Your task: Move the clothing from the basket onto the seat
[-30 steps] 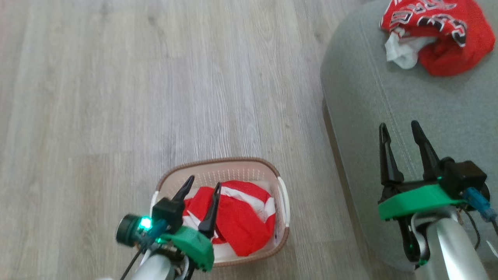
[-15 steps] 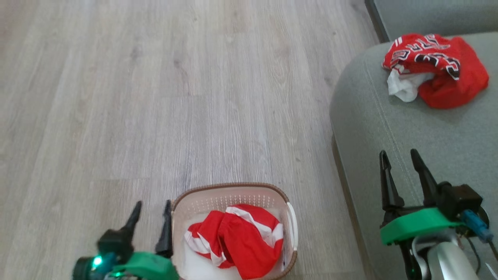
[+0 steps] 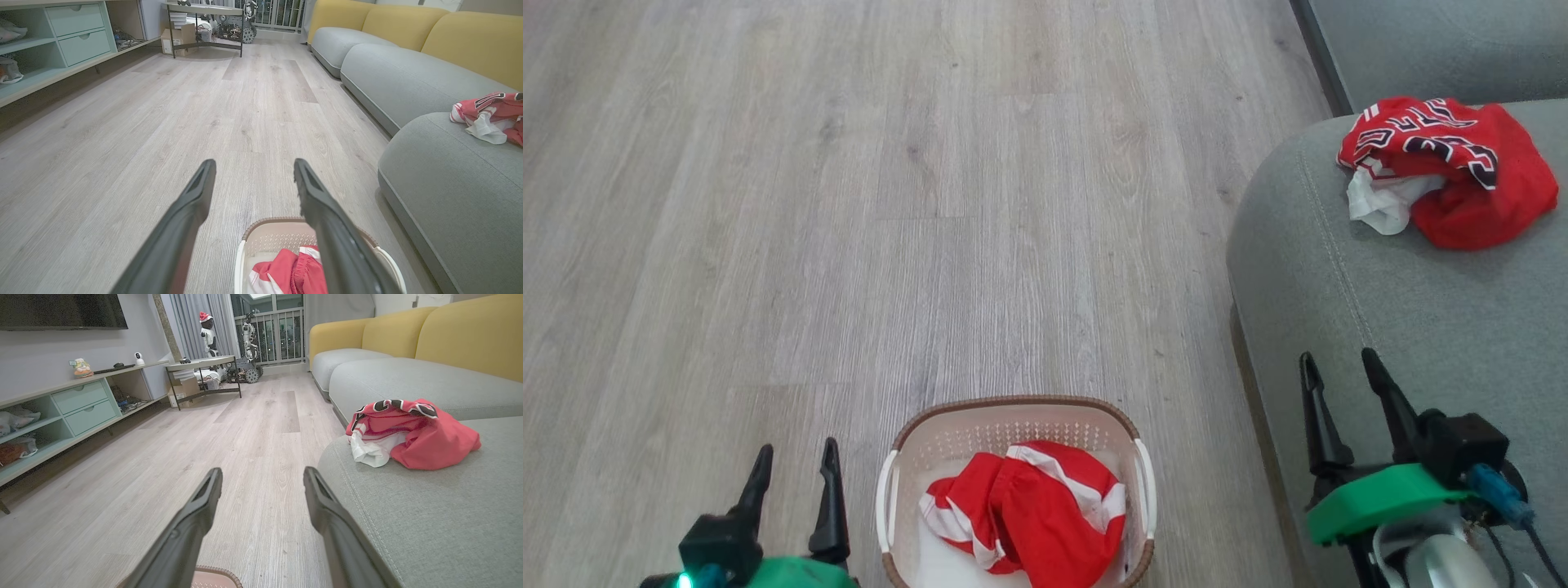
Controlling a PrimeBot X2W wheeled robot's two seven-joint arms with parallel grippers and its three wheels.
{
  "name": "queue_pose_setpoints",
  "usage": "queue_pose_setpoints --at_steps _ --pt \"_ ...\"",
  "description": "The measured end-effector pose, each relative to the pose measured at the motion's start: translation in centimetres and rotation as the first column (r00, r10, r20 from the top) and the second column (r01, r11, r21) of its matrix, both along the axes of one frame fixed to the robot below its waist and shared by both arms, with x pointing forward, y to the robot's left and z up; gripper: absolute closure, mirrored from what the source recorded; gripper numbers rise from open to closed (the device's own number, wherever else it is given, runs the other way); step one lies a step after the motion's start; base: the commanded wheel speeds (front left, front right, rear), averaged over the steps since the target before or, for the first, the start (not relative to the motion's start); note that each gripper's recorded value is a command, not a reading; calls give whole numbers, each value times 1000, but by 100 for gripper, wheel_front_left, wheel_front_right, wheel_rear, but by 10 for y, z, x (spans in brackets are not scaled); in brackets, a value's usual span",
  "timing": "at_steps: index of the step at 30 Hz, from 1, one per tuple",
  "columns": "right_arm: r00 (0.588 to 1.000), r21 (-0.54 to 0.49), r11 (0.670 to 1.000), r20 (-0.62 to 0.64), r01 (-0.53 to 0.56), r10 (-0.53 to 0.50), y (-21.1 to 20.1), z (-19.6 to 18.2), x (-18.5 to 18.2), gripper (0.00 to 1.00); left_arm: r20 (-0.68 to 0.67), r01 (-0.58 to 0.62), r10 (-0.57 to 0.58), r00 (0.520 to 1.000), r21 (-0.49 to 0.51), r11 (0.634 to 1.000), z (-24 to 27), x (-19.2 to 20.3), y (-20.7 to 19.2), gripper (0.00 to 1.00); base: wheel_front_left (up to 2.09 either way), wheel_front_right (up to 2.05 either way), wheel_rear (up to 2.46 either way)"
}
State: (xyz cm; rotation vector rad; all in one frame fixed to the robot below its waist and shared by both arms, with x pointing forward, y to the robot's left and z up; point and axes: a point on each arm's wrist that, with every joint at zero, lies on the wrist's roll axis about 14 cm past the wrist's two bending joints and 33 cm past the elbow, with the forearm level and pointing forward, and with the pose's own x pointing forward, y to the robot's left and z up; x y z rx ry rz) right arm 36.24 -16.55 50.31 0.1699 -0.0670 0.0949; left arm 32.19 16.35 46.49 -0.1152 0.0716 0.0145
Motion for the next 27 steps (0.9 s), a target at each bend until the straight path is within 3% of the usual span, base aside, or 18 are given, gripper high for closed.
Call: queue_pose_setpoints --at_steps 15,27 --pt "999 13 1000 -29 -23 23 8 -9 -2 0 24 7 -7 1000 -2 1000 5 0 0 0 0 0 0" --pt "998 14 1000 -56 -27 28 10 -17 -1 0 -39 51 -51 998 14 999 -16 -3 -8 0 0 0 0"
